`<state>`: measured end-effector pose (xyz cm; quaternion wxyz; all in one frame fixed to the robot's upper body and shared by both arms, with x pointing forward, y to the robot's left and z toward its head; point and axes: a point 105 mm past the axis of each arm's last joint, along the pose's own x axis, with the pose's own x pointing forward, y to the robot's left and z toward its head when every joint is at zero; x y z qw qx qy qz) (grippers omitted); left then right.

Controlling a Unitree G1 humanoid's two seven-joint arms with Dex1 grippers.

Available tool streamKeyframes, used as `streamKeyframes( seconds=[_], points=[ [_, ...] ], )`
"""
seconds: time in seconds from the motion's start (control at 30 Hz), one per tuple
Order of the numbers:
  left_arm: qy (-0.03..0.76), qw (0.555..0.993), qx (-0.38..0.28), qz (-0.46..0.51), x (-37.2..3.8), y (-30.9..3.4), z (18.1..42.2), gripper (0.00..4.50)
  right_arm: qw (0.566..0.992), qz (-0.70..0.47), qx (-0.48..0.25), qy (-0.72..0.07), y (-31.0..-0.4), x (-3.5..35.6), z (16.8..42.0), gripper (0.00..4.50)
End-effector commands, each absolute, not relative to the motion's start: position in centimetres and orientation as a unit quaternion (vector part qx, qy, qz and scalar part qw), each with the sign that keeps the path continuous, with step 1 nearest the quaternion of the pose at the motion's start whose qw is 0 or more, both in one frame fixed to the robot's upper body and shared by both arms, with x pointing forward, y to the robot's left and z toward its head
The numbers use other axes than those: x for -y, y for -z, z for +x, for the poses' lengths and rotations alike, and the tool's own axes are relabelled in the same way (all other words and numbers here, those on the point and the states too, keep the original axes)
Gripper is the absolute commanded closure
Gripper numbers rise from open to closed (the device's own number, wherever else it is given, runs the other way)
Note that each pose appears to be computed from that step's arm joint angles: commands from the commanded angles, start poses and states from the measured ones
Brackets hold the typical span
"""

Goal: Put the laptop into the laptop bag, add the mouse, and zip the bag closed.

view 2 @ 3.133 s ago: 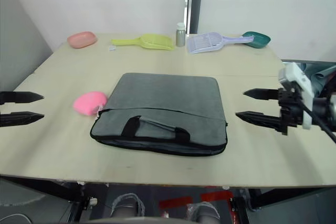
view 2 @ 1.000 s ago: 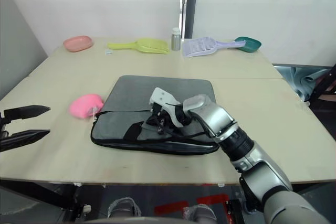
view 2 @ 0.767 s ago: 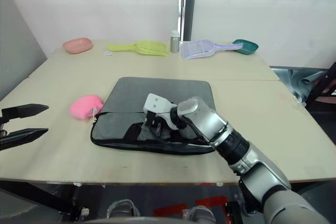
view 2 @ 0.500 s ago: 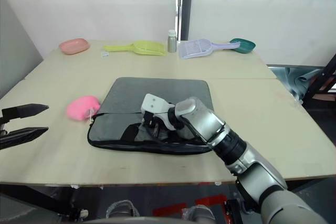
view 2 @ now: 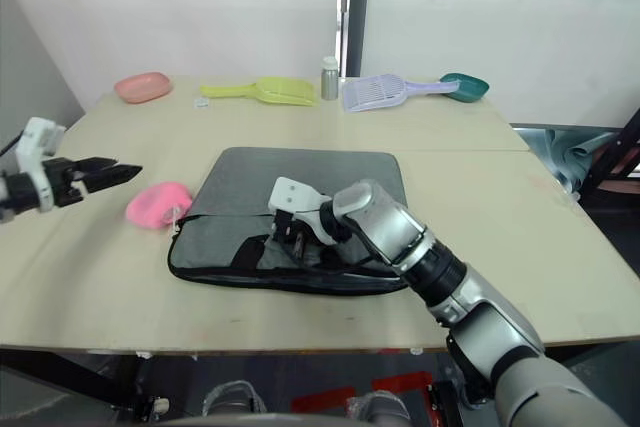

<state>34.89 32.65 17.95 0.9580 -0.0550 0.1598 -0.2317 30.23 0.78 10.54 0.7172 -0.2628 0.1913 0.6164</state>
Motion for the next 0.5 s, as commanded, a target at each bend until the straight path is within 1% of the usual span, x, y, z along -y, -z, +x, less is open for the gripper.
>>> streamKeyframes(
  seconds=[0.03, 0.17, 0.27, 0.37, 0.5],
  points=[
    [0.216, 0.957, -0.19, -0.047, -32.9, -16.1, 36.3, 0.0, 0.706, -0.263, -0.248, -0.609, -7.7, 0.0, 29.6, 4.47],
    [0.233, 0.945, -0.221, -0.056, -32.2, -14.3, 36.5, 0.0, 0.713, -0.259, -0.251, -0.601, -7.7, 0.3, 29.6, 4.47],
    [0.251, 0.931, -0.261, -0.041, -32.2, -12.5, 35.5, 0.0, 0.718, -0.257, -0.254, -0.596, -7.6, 0.6, 29.5, 4.47],
    [0.247, 0.924, -0.292, -0.021, -33.0, -11.3, 34.5, 0.0, 0.72, -0.256, -0.255, -0.592, -7.5, 0.7, 29.5, 4.47],
    [0.248, 0.918, -0.311, -0.003, -32.9, -10.3, 34.3, 0.0, 0.72, -0.257, -0.255, -0.592, -7.6, 0.7, 29.5, 4.47]
  ],
)
